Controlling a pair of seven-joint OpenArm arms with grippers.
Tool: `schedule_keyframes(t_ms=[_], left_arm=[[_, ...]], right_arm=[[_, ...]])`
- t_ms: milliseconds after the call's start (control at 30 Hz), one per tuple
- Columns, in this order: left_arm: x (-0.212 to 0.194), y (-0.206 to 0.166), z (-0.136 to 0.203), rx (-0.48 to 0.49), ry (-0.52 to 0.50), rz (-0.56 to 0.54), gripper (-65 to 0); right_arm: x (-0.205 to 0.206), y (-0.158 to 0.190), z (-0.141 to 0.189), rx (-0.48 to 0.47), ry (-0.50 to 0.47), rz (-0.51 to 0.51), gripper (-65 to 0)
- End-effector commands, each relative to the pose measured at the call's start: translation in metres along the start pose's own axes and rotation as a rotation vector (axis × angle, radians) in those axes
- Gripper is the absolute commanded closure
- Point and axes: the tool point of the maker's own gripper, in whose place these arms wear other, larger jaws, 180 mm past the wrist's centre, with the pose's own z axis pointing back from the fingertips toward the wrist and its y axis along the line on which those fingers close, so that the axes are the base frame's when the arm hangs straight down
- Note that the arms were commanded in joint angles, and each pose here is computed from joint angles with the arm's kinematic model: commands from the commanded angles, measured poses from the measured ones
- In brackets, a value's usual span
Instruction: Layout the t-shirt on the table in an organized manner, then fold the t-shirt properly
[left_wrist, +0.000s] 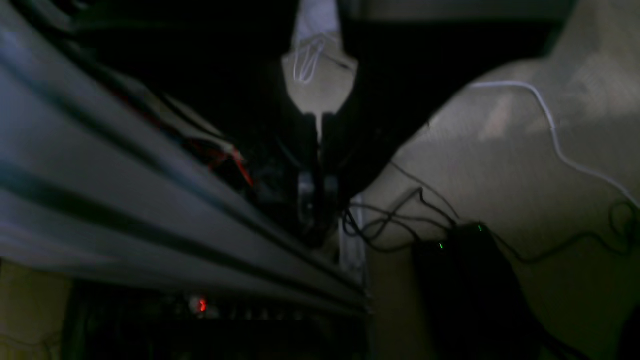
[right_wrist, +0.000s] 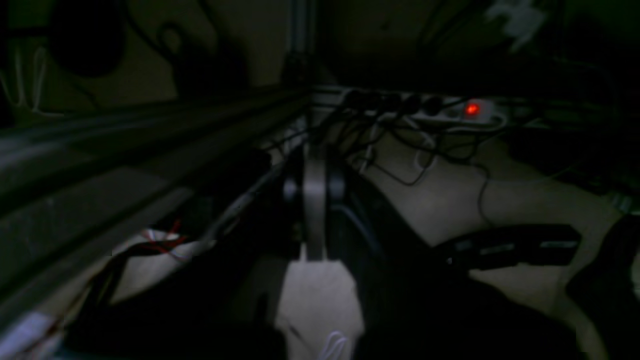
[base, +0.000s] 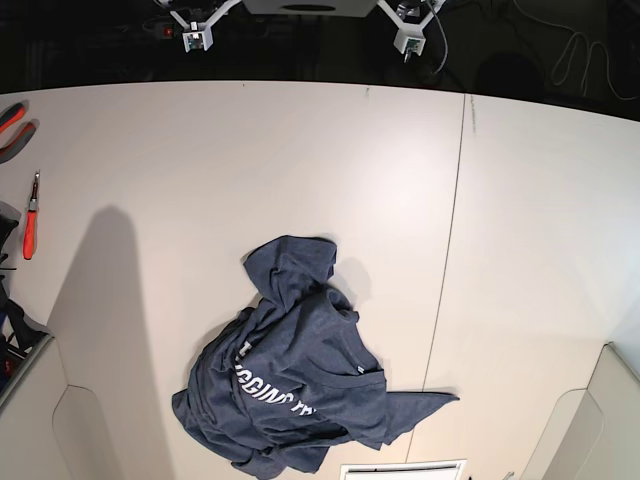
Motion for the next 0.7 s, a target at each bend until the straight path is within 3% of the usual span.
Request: schedule_keyframes(t_ms=[0, 300, 467, 667], left_arm=[[0.004, 0.01, 0.006, 0.01, -0.022, 0.001, 0.0], [0.022, 0.078, 0.047, 0.107, -0.077, -0.06, 0.0], [0.016, 0.082, 0.069, 0.108, -0.104, -0.055, 0.0], [0.037, 0.07, 0.103, 0.081, -0.181, -0.139, 0.0]], right_arm=[[0.002, -0.008, 0.005, -0.018, -0.022, 0.006, 0.0], [0.015, -0.052, 0.04, -0.175, -0.11, 0.058, 0.0], [0.042, -0.049, 0.073, -0.184, -0.309, 0.091, 0.0], [0.065, -0.039, 0.108, -0.165, -0.42, 0.124, 0.0]])
